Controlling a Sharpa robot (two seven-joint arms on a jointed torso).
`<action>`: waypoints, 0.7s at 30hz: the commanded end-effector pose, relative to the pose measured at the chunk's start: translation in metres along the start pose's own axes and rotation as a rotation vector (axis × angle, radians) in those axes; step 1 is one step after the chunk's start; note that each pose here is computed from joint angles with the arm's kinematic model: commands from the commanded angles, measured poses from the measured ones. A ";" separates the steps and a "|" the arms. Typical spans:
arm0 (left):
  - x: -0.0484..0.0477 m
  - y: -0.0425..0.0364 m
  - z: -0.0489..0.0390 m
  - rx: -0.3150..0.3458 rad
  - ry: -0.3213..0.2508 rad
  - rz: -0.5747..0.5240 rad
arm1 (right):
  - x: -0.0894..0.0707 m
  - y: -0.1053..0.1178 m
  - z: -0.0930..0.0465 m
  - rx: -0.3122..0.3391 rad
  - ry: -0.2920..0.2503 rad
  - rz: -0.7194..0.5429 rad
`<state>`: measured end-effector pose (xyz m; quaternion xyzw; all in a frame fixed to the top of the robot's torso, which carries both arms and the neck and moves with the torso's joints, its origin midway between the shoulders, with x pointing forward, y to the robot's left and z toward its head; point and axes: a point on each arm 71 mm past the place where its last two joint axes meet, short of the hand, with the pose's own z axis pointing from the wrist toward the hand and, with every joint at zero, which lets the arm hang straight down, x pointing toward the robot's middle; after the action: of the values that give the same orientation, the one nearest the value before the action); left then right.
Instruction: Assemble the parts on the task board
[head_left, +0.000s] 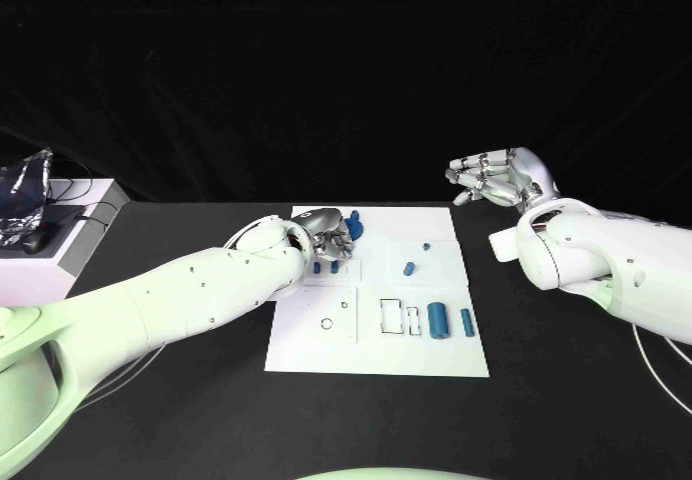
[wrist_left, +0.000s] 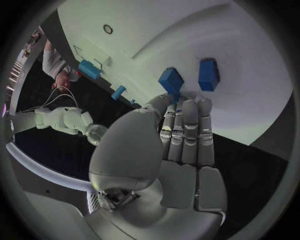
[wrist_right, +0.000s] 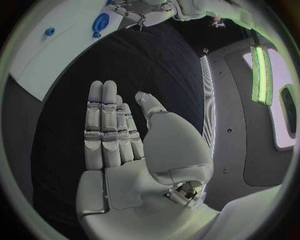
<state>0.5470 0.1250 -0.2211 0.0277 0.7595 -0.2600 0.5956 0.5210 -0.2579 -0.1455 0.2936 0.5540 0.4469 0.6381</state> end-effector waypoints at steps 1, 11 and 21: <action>0.0041 -0.0010 -0.0003 0.001 0.012 -0.004 | 0.001 0.001 0.000 -0.012 0.013 0.004; -0.0014 -0.0030 -0.0034 0.035 -0.051 -0.047 | 0.002 0.001 0.000 -0.012 0.014 0.004; -0.0165 -0.0026 -0.0130 0.066 -0.094 -0.143 | 0.001 0.000 0.000 -0.011 0.013 0.003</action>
<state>0.5403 0.1337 -0.2070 -0.0027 0.7324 -0.3025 0.6100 0.5210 -0.2582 -0.1464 0.2939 0.5545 0.4465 0.6378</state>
